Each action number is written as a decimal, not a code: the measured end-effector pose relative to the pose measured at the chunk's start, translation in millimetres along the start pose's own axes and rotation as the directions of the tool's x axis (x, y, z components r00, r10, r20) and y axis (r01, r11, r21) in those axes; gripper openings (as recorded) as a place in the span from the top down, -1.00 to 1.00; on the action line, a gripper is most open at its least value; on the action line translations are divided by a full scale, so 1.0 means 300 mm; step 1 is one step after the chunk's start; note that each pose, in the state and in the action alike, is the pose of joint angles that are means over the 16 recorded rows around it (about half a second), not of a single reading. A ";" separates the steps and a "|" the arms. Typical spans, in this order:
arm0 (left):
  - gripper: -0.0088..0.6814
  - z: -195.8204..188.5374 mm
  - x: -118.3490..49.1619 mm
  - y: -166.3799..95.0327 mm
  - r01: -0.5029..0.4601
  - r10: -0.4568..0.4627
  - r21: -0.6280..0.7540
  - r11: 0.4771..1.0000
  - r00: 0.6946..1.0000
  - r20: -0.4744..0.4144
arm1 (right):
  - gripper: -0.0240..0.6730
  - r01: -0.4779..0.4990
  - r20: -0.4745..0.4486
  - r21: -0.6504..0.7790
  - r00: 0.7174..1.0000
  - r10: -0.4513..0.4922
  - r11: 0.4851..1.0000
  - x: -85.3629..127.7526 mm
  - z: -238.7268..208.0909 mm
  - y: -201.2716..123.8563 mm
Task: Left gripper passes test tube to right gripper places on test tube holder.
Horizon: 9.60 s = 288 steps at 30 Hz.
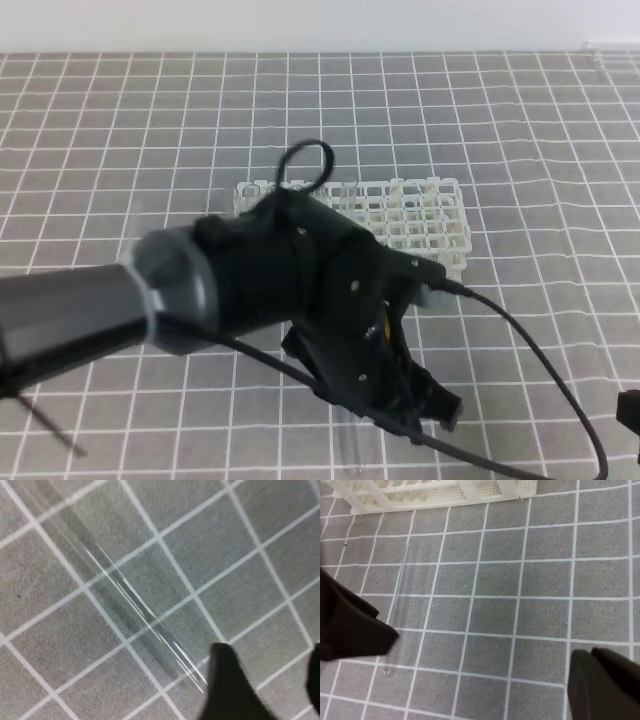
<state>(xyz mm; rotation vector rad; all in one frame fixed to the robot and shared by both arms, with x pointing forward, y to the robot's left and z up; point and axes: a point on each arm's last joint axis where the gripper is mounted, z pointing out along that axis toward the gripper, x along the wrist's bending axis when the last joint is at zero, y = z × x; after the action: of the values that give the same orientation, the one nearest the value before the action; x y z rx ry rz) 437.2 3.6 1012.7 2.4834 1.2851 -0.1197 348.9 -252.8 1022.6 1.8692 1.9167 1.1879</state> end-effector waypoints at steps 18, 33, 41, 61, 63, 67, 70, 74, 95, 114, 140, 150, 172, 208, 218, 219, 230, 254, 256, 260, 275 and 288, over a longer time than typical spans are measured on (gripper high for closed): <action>-0.16 0.149 0.059 0.004 0.193 -0.175 0.088 0.977 0.967 -0.185 | 0.97 0.000 0.000 0.000 1.000 0.000 1.000 0.000 0.000 0.000; -0.01 0.210 0.058 0.021 0.206 -0.172 0.152 0.967 0.962 -0.212 | 0.97 -0.003 -0.002 -0.002 1.000 0.003 1.000 0.001 0.000 0.001; 0.41 0.214 0.060 0.016 0.174 -0.128 0.197 0.965 0.966 -0.225 | 0.97 -0.006 -0.003 -0.005 1.000 0.006 1.000 0.001 0.000 0.002; 0.80 0.071 0.048 0.019 -0.044 0.075 0.164 0.985 0.979 -0.190 | 0.97 -0.007 -0.013 0.043 1.000 0.007 0.999 0.006 -0.004 -0.009; 0.77 0.024 0.047 0.018 -0.064 0.086 0.117 0.991 0.978 -0.188 | 0.97 -0.007 -0.018 0.055 1.000 0.008 0.998 0.010 -0.008 -0.008; 0.74 -0.079 0.054 -0.004 -0.101 0.099 0.001 0.995 0.978 -0.182 | 0.97 -0.009 -0.034 0.071 0.999 0.011 0.997 0.022 -0.019 0.000; 0.75 -0.142 0.075 -0.039 -0.117 0.099 -0.095 0.989 0.979 -0.177 | 0.97 -0.011 -0.050 0.076 0.999 0.015 0.997 0.034 -0.029 0.013; 0.79 -0.197 0.120 -0.112 -0.117 0.081 -0.228 0.967 0.984 -0.160 | 0.97 -0.013 -0.082 0.084 0.996 0.020 0.996 0.054 -0.037 0.039; 0.88 -0.190 0.254 -0.420 -0.028 0.086 -0.761 0.648 0.996 0.037 | 0.97 0.223 -0.390 0.059 0.902 -0.184 0.973 0.301 0.114 0.234; 0.77 -0.180 0.254 -0.441 -0.094 0.195 -0.879 0.467 0.981 -0.001 | 0.92 0.355 -0.308 -0.514 0.773 -0.554 0.781 0.488 0.076 0.136; 0.77 -0.103 0.252 -0.440 -0.129 0.277 -0.932 0.338 0.960 -0.033 | -0.37 0.245 -0.322 -0.631 0.780 -0.536 0.736 0.594 0.168 0.123; 0.76 -0.109 0.241 -0.440 -0.143 0.315 -0.940 0.309 0.948 -0.041 | -0.36 0.247 -0.295 -0.648 0.791 -0.536 0.721 0.624 0.225 0.126; 0.79 -0.110 0.238 -0.440 -0.149 0.327 -0.941 0.303 0.944 -0.044 | 0.03 0.250 -0.292 -0.645 0.793 -0.535 0.722 0.644 0.267 0.119; 0.73 -0.275 0.247 -0.543 -0.138 0.294 -0.948 0.287 0.955 -0.050 | 0.69 0.311 -0.206 -0.594 0.833 -0.513 0.742 0.588 0.179 0.159; 0.97 -0.409 0.311 -0.775 -0.151 0.212 -0.948 0.280 0.973 -0.093 | 0.69 0.350 -0.180 -0.551 0.837 -0.517 0.757 0.560 0.138 0.165; 0.97 -0.411 0.317 -0.794 -0.149 0.206 -0.949 0.277 0.974 -0.093 | 0.69 0.352 -0.179 -0.548 0.837 -0.517 0.759 0.558 0.138 0.165; 0.97 -0.313 0.365 -0.901 -0.096 0.184 -0.958 0.269 0.982 -0.047 | 0.69 0.367 -0.164 -0.523 0.842 -0.514 0.769 0.541 0.150 0.149; 0.98 -0.198 0.390 -0.919 -0.091 0.156 -0.918 0.387 0.987 -0.032 | 0.69 0.372 -0.130 -0.528 0.853 -0.505 0.763 0.523 0.158 0.144; 0.97 -0.198 0.390 -0.919 -0.091 0.156 -0.918 0.387 0.987 -0.033 | 0.69 0.376 -0.130 -0.526 0.851 -0.509 0.763 0.523 0.158 0.143; 0.97 -0.198 0.390 -0.919 -0.092 0.156 -0.917 0.388 0.987 -0.033 | 0.69 0.385 -0.131 -0.521 0.846 -0.517 0.762 0.523 0.159 0.140; 0.98 -0.192 0.391 -0.919 -0.095 0.157 -0.916 0.391 0.987 -0.036 | 0.69 0.364 -0.110 -0.596 0.846 -0.522 0.716 0.462 0.188 0.143; 0.98 -0.190 0.392 -0.919 -0.096 0.156 -0.915 0.392 0.987 -0.037 | 0.69 0.265 -0.149 -0.630 0.881 -0.449 0.730 0.332 0.290 0.256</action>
<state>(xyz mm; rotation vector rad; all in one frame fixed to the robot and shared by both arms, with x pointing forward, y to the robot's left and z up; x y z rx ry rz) 279.5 260.8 967.8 1.5283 0.7523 0.4589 445.1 -138.1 1053.9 0.9759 1.6399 1.7342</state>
